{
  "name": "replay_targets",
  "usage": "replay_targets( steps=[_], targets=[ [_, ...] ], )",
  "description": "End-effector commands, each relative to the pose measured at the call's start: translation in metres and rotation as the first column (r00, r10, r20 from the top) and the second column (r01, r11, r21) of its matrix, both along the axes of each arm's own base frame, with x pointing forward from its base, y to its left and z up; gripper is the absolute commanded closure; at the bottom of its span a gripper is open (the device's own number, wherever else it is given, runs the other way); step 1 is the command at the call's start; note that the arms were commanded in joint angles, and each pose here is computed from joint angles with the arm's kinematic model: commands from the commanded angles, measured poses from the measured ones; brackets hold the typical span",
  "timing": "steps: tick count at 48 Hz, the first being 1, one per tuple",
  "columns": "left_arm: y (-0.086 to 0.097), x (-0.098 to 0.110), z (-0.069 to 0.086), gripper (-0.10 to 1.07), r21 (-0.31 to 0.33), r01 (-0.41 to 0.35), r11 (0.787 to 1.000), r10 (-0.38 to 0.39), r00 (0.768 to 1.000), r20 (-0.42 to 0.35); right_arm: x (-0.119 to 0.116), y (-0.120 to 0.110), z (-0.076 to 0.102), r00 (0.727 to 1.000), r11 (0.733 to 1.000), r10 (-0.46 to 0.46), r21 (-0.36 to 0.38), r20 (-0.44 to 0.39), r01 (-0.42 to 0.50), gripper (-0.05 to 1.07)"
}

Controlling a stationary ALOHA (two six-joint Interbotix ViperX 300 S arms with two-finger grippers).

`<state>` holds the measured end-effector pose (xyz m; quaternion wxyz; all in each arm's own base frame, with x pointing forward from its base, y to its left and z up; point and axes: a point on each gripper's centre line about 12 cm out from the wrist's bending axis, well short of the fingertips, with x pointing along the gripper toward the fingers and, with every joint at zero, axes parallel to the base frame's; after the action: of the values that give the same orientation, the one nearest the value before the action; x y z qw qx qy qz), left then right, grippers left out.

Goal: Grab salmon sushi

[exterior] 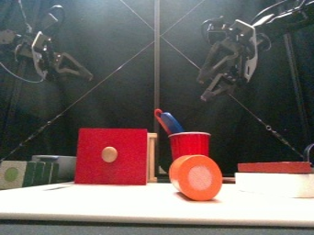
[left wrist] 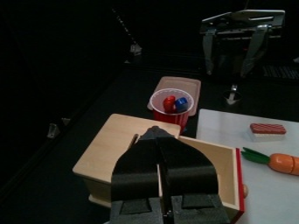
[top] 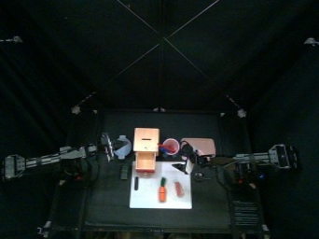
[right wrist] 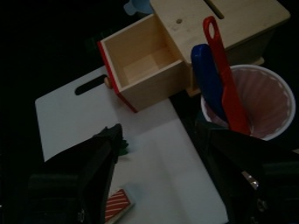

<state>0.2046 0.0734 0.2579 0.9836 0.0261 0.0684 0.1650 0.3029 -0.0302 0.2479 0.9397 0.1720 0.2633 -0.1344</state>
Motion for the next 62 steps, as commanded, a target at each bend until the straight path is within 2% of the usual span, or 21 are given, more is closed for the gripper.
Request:
replay_targets(
  steps=[1, 5, 10, 12, 15, 19, 21, 23, 27, 35, 42, 46, 56, 62],
  targets=[
    [0.001, 0.002, 0.008, 0.86, 0.012, 0.001, 1.000, -0.001, 1.000, 0.025, 0.000, 0.002, 0.012, 0.999, 0.998, -0.026, 0.056, 0.029, 0.024, 0.06],
    [0.001, 0.003, 0.009, 0.86, 0.014, 0.000, 1.000, 0.000, 1.000, 0.026, -0.003, 0.005, 0.009, 0.995, 0.977, -0.099, 0.190, -0.008, 0.098, 0.06],
    [0.001, 0.003, 0.008, 0.86, 0.015, 0.000, 1.000, -0.001, 1.000, 0.024, -0.013, 0.016, -0.002, 0.978, 0.928, -0.153, 0.320, -0.144, 0.192, 0.06],
    [0.001, 0.002, 0.008, 0.85, 0.015, 0.001, 1.000, -0.001, 1.000, 0.025, -0.020, 0.022, -0.008, 0.960, 0.902, -0.165, 0.360, -0.226, 0.240, 0.06],
    [0.001, 0.002, 0.007, 0.86, 0.014, 0.002, 1.000, -0.002, 1.000, 0.023, -0.031, 0.032, -0.017, 0.910, 0.844, -0.172, 0.421, -0.376, 0.333, 0.06],
    [0.001, 0.002, 0.007, 0.86, 0.011, 0.002, 1.000, -0.002, 1.000, 0.024, -0.040, 0.045, -0.025, 0.845, 0.770, -0.160, 0.470, -0.510, 0.430, 0.06],
    [0.000, 0.002, 0.007, 0.86, 0.009, 0.002, 1.000, -0.003, 1.000, 0.025, -0.040, 0.051, -0.029, 0.822, 0.742, -0.155, 0.485, -0.548, 0.463, 0.06],
    [0.000, 0.002, 0.005, 0.86, 0.005, 0.002, 1.000, -0.002, 1.000, 0.023, -0.038, 0.056, -0.032, 0.812, 0.723, -0.157, 0.495, -0.562, 0.482, 0.06],
    [0.000, 0.001, 0.003, 0.86, 0.003, 0.002, 1.000, -0.002, 1.000, 0.017, -0.028, 0.066, -0.037, 0.797, 0.699, -0.167, 0.500, -0.581, 0.511, 0.06],
    [0.000, 0.001, 0.002, 0.86, 0.009, 0.003, 1.000, -0.004, 1.000, 0.013, -0.004, 0.079, -0.047, 0.768, 0.685, -0.198, 0.475, -0.609, 0.553, 0.06],
    [-0.001, 0.001, 0.001, 0.86, 0.008, 0.005, 1.000, -0.005, 1.000, 0.010, 0.023, 0.096, -0.056, 0.773, 0.682, -0.220, 0.472, -0.596, 0.558, 0.06],
    [-0.001, 0.001, 0.001, 0.86, 0.012, 0.006, 1.000, -0.006, 1.000, 0.007, 0.033, 0.103, -0.065, 0.765, 0.688, -0.237, 0.453, -0.599, 0.567, 0.06],
    [-0.001, 0.001, -0.001, 0.86, 0.045, 0.017, 0.999, -0.016, 1.000, -0.012, 0.039, 0.107, -0.090, 0.696, 0.680, -0.289, 0.371, -0.657, 0.632, 0.06],
    [-0.002, 0.000, -0.004, 0.86, 0.058, 0.025, 0.998, -0.024, 0.999, -0.025, 0.042, 0.108, -0.097, 0.683, 0.679, -0.298, 0.355, -0.668, 0.643, 0.06]
  ],
)
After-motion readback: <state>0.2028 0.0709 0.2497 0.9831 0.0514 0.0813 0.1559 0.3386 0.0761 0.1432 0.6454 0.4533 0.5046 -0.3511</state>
